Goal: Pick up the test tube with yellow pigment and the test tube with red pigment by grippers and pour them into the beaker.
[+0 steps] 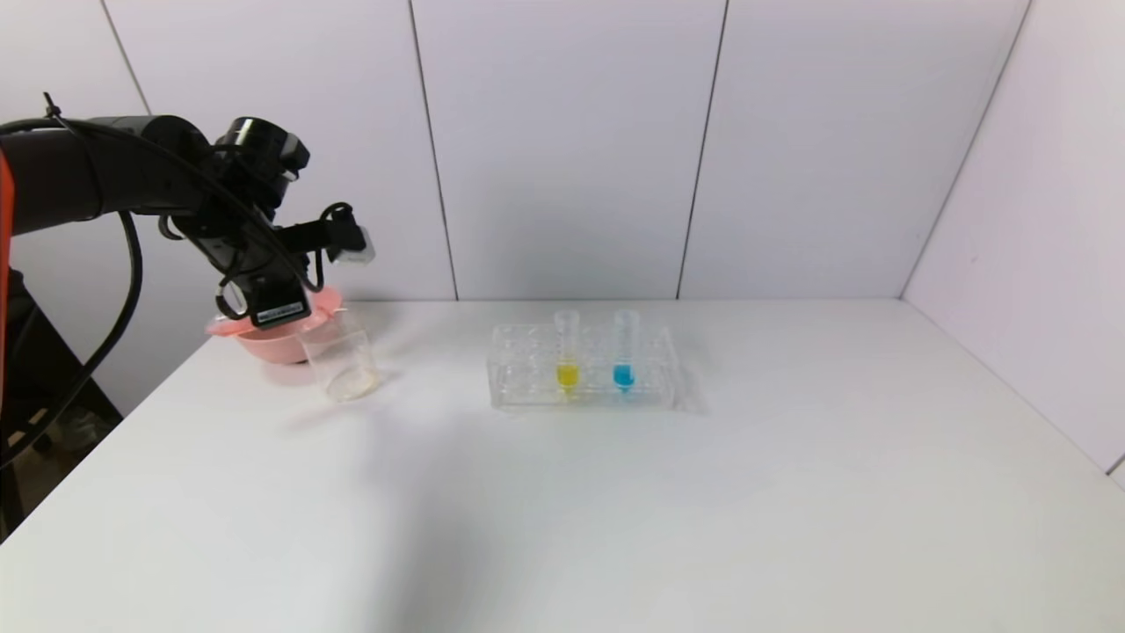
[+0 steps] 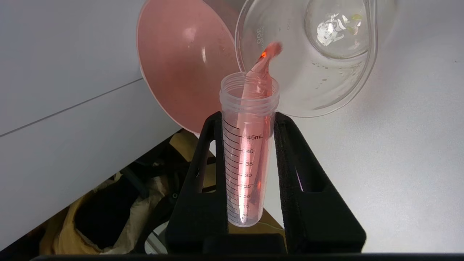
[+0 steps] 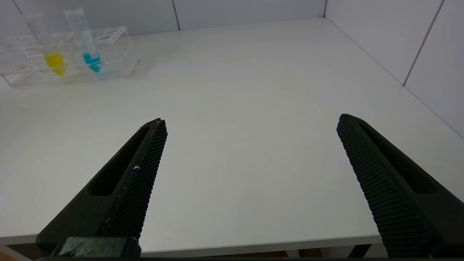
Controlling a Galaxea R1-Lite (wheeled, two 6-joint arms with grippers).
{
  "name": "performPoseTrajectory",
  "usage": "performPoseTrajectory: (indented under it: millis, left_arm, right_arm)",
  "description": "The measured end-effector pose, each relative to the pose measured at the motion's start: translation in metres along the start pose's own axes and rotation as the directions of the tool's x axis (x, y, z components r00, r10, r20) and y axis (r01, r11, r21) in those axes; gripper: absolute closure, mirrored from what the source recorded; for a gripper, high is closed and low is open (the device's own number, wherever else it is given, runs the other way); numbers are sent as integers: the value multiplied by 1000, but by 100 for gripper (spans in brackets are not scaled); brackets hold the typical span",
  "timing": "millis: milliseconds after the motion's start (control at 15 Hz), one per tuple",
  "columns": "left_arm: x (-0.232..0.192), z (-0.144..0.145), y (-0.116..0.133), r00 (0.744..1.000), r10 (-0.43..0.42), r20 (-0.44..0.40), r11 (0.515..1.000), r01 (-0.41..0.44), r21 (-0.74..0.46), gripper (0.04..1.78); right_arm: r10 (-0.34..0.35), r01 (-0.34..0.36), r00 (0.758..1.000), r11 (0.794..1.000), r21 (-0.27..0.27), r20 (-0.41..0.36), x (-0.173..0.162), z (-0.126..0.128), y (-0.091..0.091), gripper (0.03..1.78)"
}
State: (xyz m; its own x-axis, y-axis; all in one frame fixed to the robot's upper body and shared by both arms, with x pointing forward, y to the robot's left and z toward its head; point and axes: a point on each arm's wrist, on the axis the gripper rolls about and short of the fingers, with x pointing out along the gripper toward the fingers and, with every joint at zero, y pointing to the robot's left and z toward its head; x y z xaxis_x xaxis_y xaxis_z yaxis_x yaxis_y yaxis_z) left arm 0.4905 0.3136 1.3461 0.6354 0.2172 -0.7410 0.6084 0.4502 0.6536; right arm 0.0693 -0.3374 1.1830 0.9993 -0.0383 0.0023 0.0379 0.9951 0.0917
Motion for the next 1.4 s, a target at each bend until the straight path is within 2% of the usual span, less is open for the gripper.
performPoseTrajectory:
  millis: [867, 1133, 1400]
  left_arm:
    - [-1, 13, -15, 989, 35, -144, 997, -25, 66, 140]
    - [0, 15, -16, 990, 38, -135, 997, -29, 65, 140]
    - [-12, 8, -10, 997, 19, -71, 999, -17, 28, 140]
  right_arm:
    - [0, 0, 1000, 1000, 0, 0, 0, 0, 0, 10]
    - [0, 0, 1000, 1000, 0, 0, 0, 0, 0, 10]
    - [0, 0, 1000, 1000, 0, 0, 0, 0, 0, 10]
